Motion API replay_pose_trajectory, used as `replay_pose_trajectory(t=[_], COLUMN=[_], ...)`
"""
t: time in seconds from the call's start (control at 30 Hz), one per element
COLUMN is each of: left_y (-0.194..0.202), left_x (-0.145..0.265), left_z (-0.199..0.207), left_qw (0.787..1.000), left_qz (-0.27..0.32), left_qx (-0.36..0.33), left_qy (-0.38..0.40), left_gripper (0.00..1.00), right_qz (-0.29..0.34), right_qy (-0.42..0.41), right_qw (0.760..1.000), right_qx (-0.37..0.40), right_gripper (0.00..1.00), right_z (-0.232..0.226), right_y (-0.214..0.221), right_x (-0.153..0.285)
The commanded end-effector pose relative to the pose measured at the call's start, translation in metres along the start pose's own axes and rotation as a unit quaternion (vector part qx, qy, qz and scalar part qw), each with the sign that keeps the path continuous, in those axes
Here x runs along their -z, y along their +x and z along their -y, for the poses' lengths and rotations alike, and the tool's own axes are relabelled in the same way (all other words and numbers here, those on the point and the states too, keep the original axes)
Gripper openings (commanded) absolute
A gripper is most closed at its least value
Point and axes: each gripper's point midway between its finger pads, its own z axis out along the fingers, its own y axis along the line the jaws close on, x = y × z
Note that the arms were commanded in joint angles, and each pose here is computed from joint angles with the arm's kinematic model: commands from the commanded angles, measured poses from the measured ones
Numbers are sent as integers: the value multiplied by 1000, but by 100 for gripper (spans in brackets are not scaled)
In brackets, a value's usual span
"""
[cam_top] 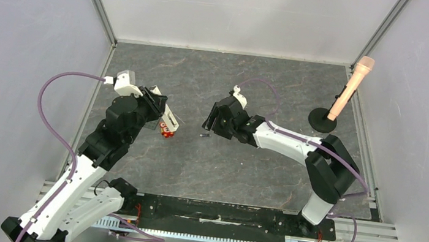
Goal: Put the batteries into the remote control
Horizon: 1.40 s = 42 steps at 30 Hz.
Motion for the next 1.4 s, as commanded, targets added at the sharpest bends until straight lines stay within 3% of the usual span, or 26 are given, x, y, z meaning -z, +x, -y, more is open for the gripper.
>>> replay_pose_trajectory(t=[0.0, 0.47, 0.97, 1.37], left_y=[-25, -72, -82, -85], left_x=[5, 35, 59, 63], left_z=[13, 6, 3, 1], left_qw=[999, 993, 991, 990], left_qz=[36, 108, 129, 136], left_qx=[0, -40, -44, -47], left_qy=[21, 3, 16, 14], left_gripper=[2, 2, 2, 2], right_qz=[-2, -38, -20, -66], right_qy=[33, 158, 202, 244], right_qw=[984, 920, 868, 836], right_qx=[-176, -357, -454, -487], right_gripper=[61, 48, 30, 21], right_z=[-10, 8, 21, 42], right_y=[-3, 22, 16, 27], right_x=[-15, -49, -78, -82])
